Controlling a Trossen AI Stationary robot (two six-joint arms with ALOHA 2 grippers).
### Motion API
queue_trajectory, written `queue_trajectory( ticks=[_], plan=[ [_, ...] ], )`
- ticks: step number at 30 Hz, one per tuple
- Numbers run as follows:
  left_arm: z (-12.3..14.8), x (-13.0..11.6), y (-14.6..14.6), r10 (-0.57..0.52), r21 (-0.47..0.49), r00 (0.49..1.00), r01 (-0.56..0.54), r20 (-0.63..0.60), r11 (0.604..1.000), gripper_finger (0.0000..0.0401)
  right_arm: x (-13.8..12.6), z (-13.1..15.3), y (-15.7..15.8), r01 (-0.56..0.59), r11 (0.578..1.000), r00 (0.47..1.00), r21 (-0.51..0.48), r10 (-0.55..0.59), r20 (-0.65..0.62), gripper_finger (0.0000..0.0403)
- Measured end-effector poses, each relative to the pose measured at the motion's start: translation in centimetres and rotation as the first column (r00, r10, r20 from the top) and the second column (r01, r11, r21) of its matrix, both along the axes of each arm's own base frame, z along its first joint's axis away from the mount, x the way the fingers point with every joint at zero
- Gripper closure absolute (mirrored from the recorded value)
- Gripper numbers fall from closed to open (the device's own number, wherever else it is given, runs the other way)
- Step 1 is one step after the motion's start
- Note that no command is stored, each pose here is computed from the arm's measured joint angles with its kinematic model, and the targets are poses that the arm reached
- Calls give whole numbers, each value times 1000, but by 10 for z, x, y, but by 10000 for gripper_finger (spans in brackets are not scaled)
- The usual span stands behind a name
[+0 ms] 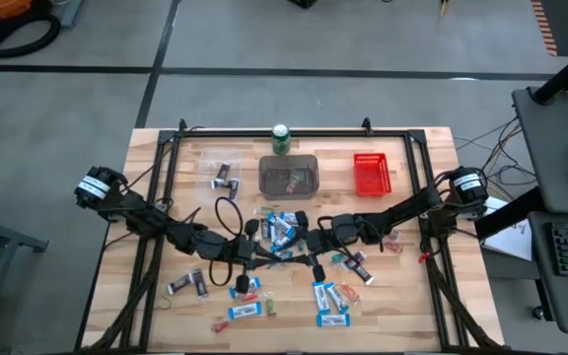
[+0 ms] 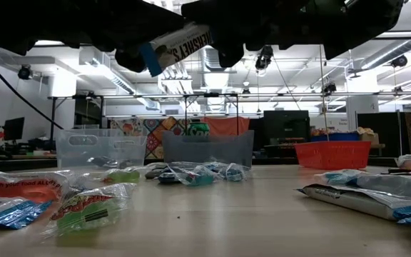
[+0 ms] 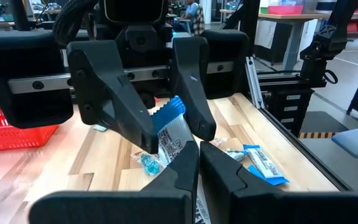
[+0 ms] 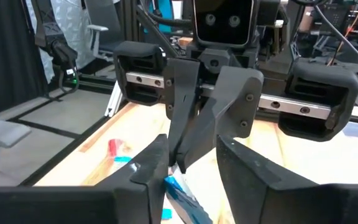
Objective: Organize candy in baskets
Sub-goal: Put the white chocolate bar into the red bin
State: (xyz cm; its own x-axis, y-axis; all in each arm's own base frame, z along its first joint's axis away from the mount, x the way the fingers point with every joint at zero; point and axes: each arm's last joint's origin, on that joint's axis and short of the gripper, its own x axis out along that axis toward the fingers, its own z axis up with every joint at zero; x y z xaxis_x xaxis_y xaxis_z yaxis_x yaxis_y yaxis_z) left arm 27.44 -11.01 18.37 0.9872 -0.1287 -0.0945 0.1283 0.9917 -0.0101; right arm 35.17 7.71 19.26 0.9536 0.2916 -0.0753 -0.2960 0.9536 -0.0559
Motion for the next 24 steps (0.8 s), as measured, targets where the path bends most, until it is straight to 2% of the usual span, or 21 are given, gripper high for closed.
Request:
queue_trajectory(
  ticks=[10,17,24],
  plan=[
    [0,0,0,-1,-8,1000,0,-5,1000,401,0,0,0,-4,1000,1000,2,4,-1,386],
    [-1,0,-1,6,-83,1000,-8,-23,996,398,0,-2,0,3,1000,1000,18,-2,-25,394],
    [-3,-1,-1,6,-73,999,-9,-43,997,350,-1,-7,0,11,1000,997,26,-9,-83,394]
  ],
)
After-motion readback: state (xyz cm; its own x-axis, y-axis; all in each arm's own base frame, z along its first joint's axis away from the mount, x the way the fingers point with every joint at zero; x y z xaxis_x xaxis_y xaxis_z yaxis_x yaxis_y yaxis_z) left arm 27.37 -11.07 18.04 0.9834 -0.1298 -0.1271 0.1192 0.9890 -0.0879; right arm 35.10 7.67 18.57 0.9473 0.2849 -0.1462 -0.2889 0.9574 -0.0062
